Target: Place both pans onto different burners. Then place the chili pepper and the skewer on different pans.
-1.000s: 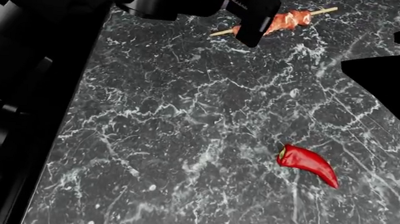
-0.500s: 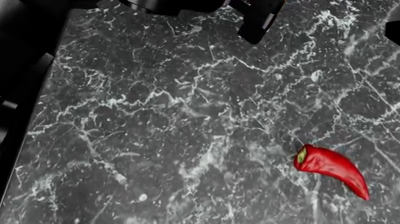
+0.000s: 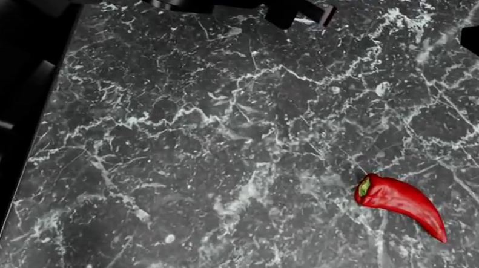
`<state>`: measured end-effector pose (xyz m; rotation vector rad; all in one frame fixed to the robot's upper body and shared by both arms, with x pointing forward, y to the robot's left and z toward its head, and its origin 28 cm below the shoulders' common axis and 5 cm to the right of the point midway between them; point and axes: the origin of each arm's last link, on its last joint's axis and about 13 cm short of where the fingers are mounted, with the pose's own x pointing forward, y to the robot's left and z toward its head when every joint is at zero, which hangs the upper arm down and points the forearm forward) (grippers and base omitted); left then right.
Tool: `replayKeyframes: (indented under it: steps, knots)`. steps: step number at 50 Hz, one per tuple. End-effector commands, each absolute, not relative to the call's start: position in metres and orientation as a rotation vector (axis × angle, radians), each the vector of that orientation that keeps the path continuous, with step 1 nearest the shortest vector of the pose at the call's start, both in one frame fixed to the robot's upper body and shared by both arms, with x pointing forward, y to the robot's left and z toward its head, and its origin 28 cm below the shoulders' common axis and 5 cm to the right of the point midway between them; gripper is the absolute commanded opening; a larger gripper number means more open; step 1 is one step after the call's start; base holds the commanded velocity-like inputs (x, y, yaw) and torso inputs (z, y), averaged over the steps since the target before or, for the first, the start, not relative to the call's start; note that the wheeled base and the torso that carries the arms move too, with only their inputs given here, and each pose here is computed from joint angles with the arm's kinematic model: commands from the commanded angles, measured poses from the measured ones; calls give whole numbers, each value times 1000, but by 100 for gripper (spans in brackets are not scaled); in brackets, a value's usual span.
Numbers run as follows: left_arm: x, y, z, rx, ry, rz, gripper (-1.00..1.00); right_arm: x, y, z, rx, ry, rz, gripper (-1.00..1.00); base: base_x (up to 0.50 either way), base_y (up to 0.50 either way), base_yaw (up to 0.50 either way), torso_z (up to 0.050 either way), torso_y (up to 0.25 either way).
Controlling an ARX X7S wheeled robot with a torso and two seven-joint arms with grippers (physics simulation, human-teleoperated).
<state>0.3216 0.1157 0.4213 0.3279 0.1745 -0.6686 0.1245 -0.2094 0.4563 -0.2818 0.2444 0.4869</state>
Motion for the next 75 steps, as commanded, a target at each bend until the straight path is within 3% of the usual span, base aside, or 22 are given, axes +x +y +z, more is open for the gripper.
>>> replayKeyframes:
  steps: [1, 25, 35, 60, 75]
  knots:
    - [319, 122, 419, 319, 174, -664, -100, 122, -206, 457, -305, 229, 489, 100, 0, 0, 0, 0, 0]
    - [287, 130, 426, 316, 91, -655, -100, 114, -207, 451, -323, 244, 502, 100, 0, 0, 0, -7, 96]
    - [272, 137, 423, 295, 60, -630, -100, 96, -207, 437, -369, 281, 641, 100, 0, 0, 0, 0, 0]
    - [277, 137, 420, 285, 67, -628, -100, 70, -197, 425, -447, 305, 875, 100, 0, 0, 0, 0, 0]
    - [275, 136, 420, 286, 68, -638, -100, 72, -192, 408, -553, 409, 806, 100, 0, 0, 0, 0, 0]
